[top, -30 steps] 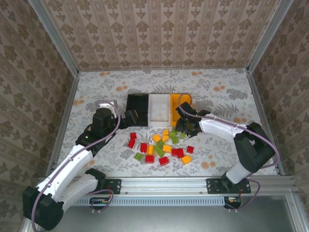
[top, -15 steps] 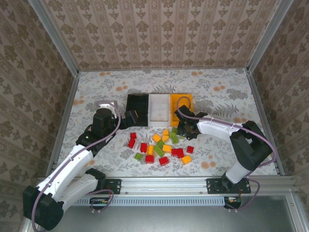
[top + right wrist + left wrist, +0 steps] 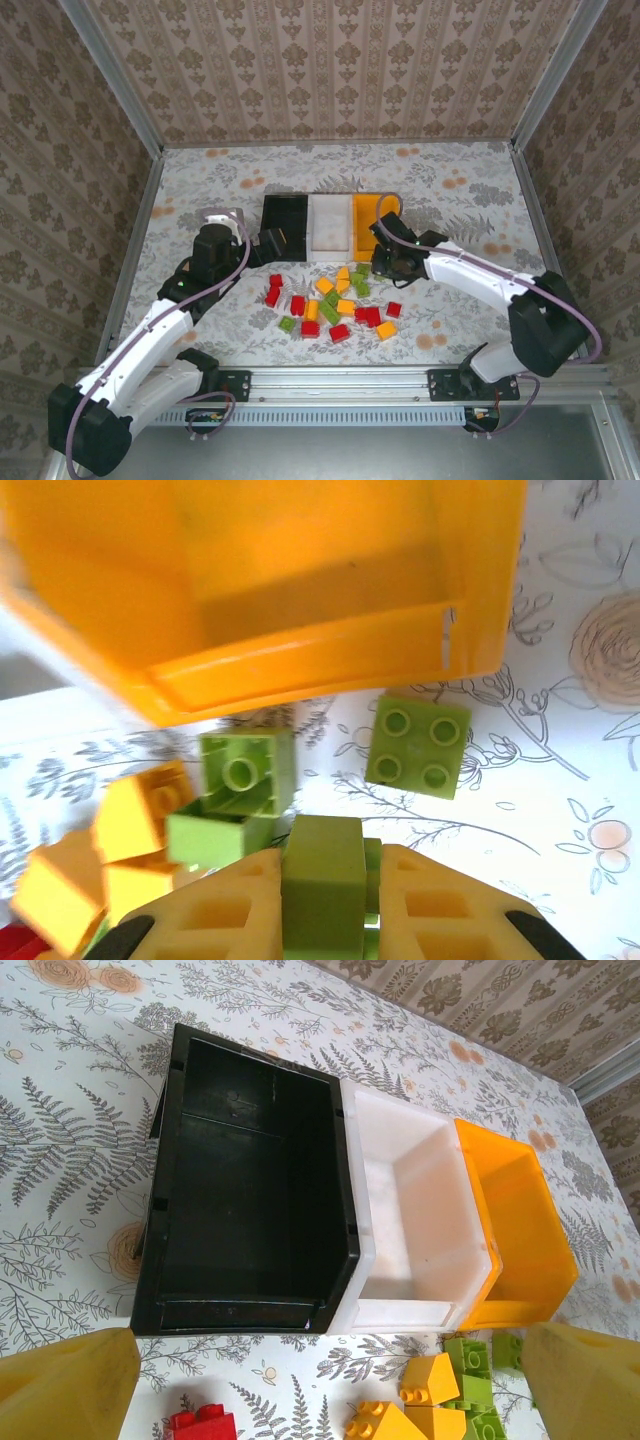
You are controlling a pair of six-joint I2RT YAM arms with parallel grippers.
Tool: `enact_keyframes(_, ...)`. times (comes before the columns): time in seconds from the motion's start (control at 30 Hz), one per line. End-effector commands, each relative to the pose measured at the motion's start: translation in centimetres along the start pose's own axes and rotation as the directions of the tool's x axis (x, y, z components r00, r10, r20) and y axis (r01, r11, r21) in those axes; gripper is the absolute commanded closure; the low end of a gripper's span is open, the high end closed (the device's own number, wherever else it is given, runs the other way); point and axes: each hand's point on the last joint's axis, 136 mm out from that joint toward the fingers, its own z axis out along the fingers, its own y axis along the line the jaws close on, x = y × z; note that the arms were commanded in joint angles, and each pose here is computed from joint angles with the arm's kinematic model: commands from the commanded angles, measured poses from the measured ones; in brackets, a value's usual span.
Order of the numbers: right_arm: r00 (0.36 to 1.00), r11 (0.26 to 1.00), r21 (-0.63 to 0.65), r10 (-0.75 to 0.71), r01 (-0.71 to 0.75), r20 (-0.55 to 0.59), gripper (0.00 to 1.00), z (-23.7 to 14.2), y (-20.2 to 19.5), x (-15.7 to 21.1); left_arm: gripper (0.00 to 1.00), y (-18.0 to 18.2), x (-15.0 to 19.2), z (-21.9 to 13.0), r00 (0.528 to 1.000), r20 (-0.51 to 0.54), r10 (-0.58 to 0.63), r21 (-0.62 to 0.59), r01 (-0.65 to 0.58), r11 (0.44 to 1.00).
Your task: Sort the legos into containers by color
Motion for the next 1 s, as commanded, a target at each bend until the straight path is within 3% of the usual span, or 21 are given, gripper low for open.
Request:
enact_keyframes(0.0, 0.996, 0.999, 0.012, -0.051, 0.05, 0.07, 0.85, -2.2, 0.8, -3.2, 0.0, 0.3, 0.7, 0.0, 1.0, -0.023, -0.017, -0.017, 0.016, 1.0)
enact_keyframes(0.3, 0.995, 0.997, 0.057, -0.05, 0.045, 0.089, 0.83, 2.3, 3.1, -11.0, 0.0, 2.7, 3.4, -0.6, 0.991, -0.127, -0.042, -0.127, 0.026, 0.992)
enact_keyframes(0.47, 0.995, 0.992, 0.117, -0.066, 0.057, 0.076, 0.78, 4.3, 3.4, -12.7, 0.0, 4.0, 4.7, -0.9, 0.987, -0.155, -0.05, -0.166, 0.024, 0.986)
enact_keyframes(0.53, 0.995, 0.991, 0.124, -0.06, 0.05, 0.077, 0.72, 4.6, 3.5, -13.2, 0.0, 4.4, 5.1, -1.0, 0.986, -0.161, -0.046, -0.176, 0.018, 0.984)
enact_keyframes(0.63, 0.995, 0.993, 0.109, -0.052, 0.043, 0.083, 0.52, 4.5, 4.0, -13.6, 0.0, 4.9, 5.7, -0.9, 0.983, -0.182, -0.03, -0.19, -0.005, 0.982)
enact_keyframes(0.7, 0.994, 0.995, 0.097, -0.048, 0.038, 0.099, 0.45, 3.8, 4.2, -13.8, 0.01, 5.2, 6.1, -0.7, 0.979, -0.202, -0.017, -0.203, -0.024, 0.979)
enact_keyframes(0.97, 0.987, 0.999, -0.038, -0.007, 0.013, 0.159, 0.39, 0.0, 4.3, -12.1, 0.08, 5.8, 8.6, 0.9, 0.954, -0.299, 0.032, -0.208, -0.098, 0.973)
